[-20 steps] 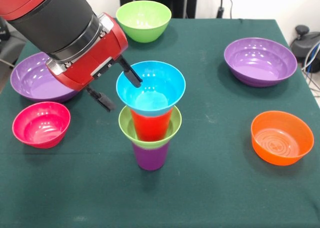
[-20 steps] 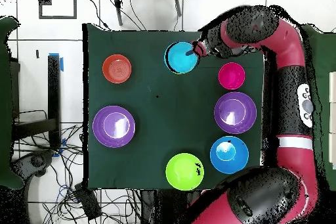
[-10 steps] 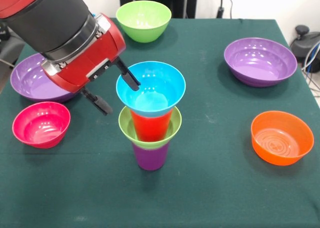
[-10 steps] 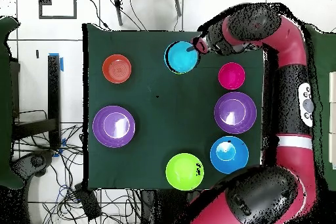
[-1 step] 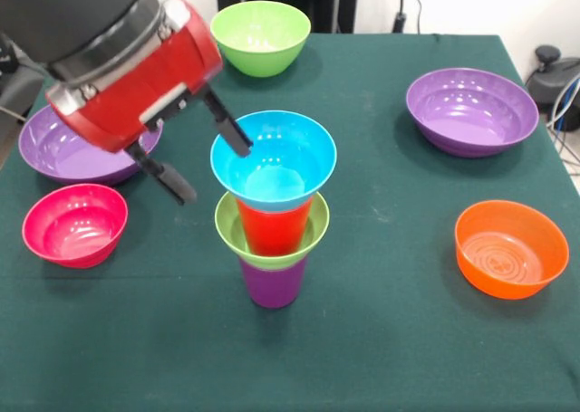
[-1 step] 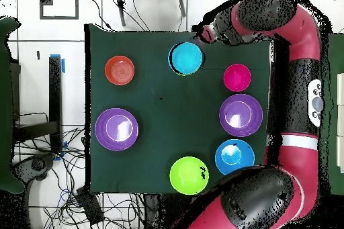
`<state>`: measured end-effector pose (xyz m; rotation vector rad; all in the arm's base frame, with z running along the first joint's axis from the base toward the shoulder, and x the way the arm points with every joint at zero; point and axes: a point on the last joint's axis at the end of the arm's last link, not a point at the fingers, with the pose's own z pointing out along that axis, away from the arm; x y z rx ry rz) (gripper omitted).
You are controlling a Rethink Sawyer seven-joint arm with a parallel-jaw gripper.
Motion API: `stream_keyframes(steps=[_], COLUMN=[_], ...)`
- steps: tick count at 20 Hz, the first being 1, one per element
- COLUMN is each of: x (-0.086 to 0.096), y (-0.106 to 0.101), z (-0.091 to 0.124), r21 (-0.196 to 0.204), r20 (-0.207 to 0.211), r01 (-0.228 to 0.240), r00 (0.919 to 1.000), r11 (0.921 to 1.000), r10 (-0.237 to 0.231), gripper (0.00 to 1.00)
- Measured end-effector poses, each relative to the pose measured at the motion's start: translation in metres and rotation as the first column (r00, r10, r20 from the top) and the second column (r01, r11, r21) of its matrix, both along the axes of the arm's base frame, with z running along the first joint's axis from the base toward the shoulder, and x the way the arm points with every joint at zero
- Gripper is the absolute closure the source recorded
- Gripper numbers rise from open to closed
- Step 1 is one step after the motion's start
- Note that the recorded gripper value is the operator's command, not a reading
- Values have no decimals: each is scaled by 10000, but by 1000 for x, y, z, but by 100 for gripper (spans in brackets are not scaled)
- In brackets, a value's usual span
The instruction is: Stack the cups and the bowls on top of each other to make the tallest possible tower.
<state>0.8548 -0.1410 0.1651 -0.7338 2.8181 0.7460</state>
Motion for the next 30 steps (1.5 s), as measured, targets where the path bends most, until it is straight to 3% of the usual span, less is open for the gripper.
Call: stream_keyframes(steps=[11, 14, 16, 22, 30], x=[11, 15, 20, 33, 41], y=[5, 2, -5, -16, -15], z=[88, 111, 129, 149, 157], r21=[-6, 13, -122, -452, -632], r20=[-159, -57, 242, 953, 1321], r01=[-487, -489, -322, 110, 282], r00=[9987, 9988, 9992, 9954, 9910], r11=[9988, 9988, 9994, 9989, 9976], r10=[487, 489, 325, -66, -196], gripper=[0, 0, 0, 0, 0])
